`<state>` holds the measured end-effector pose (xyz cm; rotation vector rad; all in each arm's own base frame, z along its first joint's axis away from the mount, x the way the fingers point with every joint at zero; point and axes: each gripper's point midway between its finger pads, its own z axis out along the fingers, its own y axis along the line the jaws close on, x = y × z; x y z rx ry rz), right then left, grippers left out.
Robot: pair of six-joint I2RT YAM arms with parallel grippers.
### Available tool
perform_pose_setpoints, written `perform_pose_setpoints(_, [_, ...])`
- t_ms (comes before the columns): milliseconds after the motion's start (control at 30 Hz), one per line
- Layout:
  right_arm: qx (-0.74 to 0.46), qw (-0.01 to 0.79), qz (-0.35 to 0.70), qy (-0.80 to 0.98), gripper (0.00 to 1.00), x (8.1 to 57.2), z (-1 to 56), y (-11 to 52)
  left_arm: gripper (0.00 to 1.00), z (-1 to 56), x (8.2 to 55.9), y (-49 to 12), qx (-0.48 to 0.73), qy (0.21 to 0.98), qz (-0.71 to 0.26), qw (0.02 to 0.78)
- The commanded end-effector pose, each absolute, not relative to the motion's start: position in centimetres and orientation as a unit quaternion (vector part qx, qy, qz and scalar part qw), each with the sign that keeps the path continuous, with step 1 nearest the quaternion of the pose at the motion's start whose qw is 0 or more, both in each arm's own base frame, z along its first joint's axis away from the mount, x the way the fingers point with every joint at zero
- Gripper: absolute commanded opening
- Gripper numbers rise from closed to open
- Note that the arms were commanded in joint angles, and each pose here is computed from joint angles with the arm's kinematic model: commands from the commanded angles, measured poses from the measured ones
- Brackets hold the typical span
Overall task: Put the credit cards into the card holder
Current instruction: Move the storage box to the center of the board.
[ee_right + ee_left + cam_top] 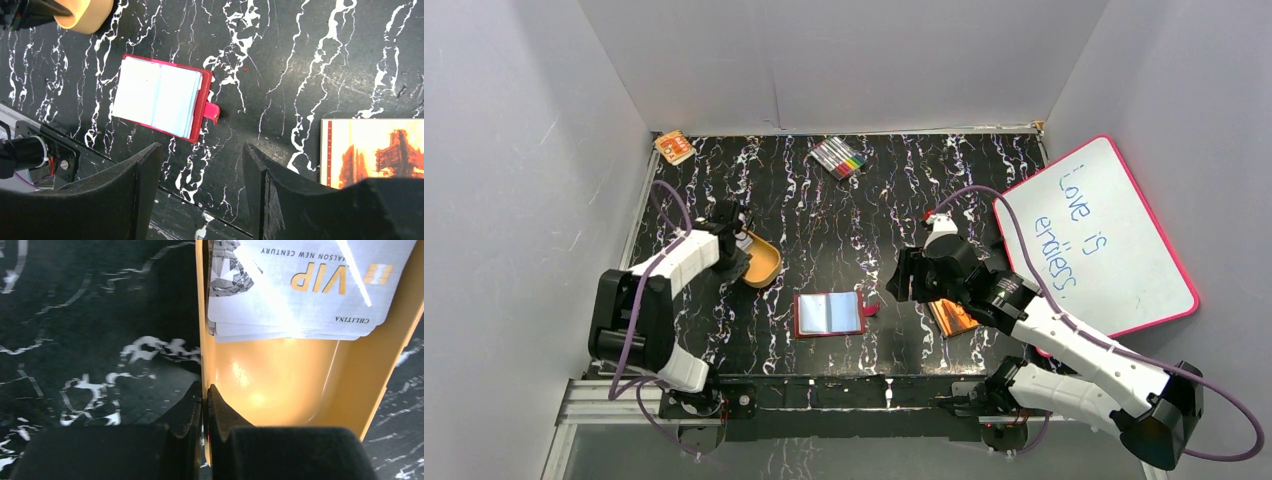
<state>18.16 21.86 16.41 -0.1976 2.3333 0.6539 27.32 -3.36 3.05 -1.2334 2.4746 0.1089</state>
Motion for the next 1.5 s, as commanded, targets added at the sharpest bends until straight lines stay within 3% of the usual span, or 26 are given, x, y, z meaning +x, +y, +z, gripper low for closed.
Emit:
perform_pose_setpoints(0, [-0.070, 0.379, 0.251, 0.888, 0.68, 18.8, 18.5, 21.2, 0.00, 5.6, 31.7, -6.5, -0.425, 0.875, -0.004, 0.232])
perform_pose_setpoints(533, [-0.059, 0.390, 0.238, 0.888, 0.68, 18.1, 18.9, 19.3, 0.00, 4.5, 37.0, -19.2, -0.371, 0.898, -0.017, 0.235])
perform_pose_setpoints(1167, [-0.045, 0.392, 0.229, 0.890, 0.68, 17.8, 19.2, 18.4, 0.00, 1.9, 32.3, -30.0, -0.375, 0.903, 0.006, 0.209])
perform_pose_setpoints(1367, [-0.044, 0.391, 0.231, 0.890, 0.68, 17.8, 19.4, 18.4, 0.08, 1.4, 30.5, -30.9, -0.372, 0.908, 0.005, 0.192])
perform_pose_setpoints(1467, [-0.043, 0.390, 0.230, 0.890, 0.68, 17.8, 19.3, 18.4, 0.17, 1.3, 29.9, -31.1, -0.369, 0.911, 0.002, 0.186])
